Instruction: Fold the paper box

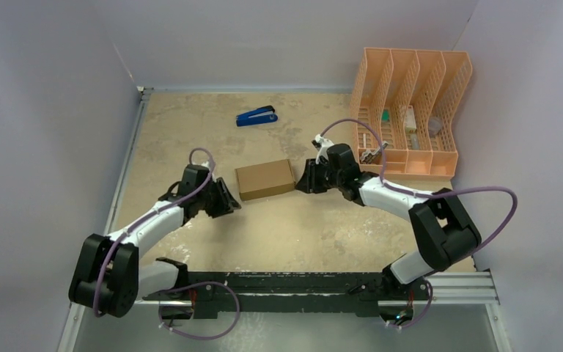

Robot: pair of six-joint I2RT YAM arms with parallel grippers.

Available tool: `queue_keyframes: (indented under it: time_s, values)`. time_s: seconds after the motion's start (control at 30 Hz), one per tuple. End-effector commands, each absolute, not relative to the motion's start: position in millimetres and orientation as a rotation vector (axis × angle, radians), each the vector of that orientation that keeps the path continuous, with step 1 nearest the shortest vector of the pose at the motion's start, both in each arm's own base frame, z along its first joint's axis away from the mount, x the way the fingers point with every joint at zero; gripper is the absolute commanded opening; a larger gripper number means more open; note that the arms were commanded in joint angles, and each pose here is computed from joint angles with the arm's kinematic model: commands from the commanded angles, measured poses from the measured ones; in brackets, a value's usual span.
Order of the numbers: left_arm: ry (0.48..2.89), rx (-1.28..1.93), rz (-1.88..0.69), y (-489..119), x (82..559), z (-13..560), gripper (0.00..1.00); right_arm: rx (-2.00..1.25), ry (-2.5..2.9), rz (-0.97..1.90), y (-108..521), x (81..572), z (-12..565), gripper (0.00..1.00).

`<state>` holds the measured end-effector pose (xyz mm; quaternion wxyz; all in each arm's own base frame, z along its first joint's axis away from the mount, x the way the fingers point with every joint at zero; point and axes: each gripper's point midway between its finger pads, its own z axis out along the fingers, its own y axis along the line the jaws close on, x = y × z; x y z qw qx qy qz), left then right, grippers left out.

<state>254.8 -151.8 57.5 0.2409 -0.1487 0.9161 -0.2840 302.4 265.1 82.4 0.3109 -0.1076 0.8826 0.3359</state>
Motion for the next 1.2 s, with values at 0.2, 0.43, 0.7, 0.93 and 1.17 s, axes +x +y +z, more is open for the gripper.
queue_keyframes:
  time_s: [0.2, 0.43, 0.7, 0.93, 1.17]
  values:
    - [2.395, -0.504, -0.515, -109.2, 254.4, 91.3, 0.45, -0.276, 2.297, 0.714, 233.5, 294.7, 107.1, 0.55]
    - [2.165, -0.482, -0.258, -60.5, 280.6, 165.9, 0.58, -0.186, 2.223, 0.444, 183.0, 315.6, 141.0, 0.82]
    - [1.953, -0.447, -0.048, -16.8, 274.8, 255.7, 0.78, -0.067, 2.023, 0.186, 124.7, 321.8, 208.8, 0.99]
    - [1.710, -0.416, 0.005, 8.4, 244.3, 354.1, 0.92, 0.097, 1.834, -0.007, 62.0, 293.7, 275.3, 0.99]
    - [1.615, -0.520, 0.130, 39.7, 213.0, 361.4, 0.93, 0.227, 1.712, -0.092, 16.7, 254.5, 292.3, 0.99]
